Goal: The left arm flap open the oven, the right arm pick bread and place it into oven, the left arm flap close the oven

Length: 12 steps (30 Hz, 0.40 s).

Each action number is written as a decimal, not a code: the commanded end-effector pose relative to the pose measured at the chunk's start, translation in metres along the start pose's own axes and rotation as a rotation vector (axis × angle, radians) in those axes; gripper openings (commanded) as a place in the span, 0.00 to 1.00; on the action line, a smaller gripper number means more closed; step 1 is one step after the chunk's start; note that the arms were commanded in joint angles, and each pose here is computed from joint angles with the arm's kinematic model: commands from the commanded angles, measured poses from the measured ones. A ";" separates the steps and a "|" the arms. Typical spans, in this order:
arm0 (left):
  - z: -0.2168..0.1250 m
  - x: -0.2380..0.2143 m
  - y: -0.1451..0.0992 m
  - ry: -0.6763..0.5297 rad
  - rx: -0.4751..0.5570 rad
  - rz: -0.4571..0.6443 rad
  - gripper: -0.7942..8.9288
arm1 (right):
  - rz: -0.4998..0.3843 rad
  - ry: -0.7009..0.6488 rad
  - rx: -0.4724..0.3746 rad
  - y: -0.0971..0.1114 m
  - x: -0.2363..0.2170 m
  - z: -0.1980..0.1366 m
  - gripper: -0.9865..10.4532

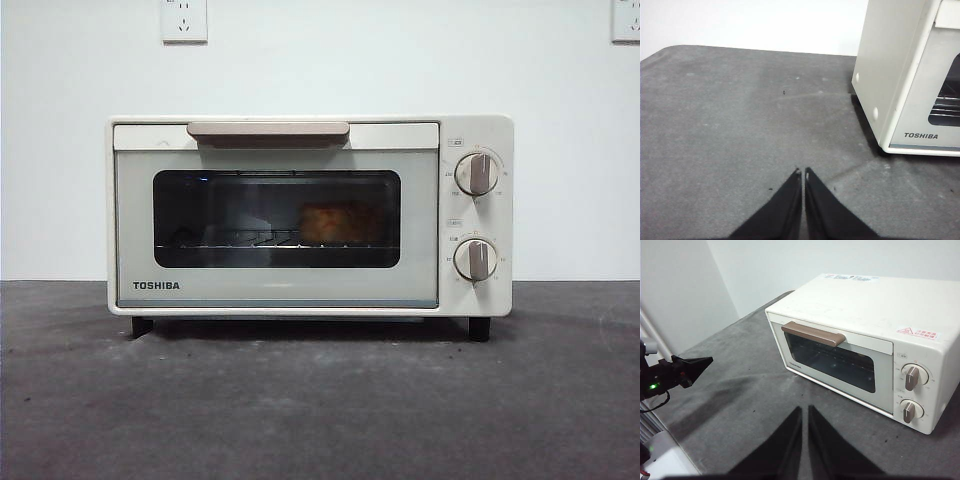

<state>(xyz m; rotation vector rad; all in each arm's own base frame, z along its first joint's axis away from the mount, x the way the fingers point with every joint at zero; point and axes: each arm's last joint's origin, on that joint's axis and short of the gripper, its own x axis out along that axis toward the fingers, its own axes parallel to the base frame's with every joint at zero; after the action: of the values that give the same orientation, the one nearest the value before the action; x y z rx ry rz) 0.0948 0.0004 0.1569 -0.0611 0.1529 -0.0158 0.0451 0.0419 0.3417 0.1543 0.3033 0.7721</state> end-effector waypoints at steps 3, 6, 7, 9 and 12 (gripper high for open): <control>-0.007 0.002 0.001 0.025 0.015 0.004 0.10 | 0.012 -0.020 -0.010 0.002 -0.002 0.005 0.10; -0.007 0.002 0.001 0.025 0.015 0.004 0.10 | -0.027 -0.033 -0.023 0.000 -0.003 0.005 0.10; -0.007 0.002 0.001 0.025 0.015 0.004 0.10 | -0.079 -0.048 -0.033 -0.001 -0.003 0.006 0.10; -0.007 0.002 0.001 0.025 0.015 0.004 0.10 | -0.148 -0.083 -0.033 -0.005 -0.002 0.007 0.10; -0.007 0.002 0.001 0.025 0.015 0.004 0.10 | -0.225 -0.133 -0.070 -0.016 0.006 0.000 0.10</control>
<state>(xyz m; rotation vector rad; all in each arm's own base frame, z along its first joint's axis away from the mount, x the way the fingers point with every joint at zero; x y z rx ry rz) 0.0948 0.0004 0.1568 -0.0576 0.1532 -0.0157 0.0571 0.0353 0.3407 0.1482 0.1747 0.5578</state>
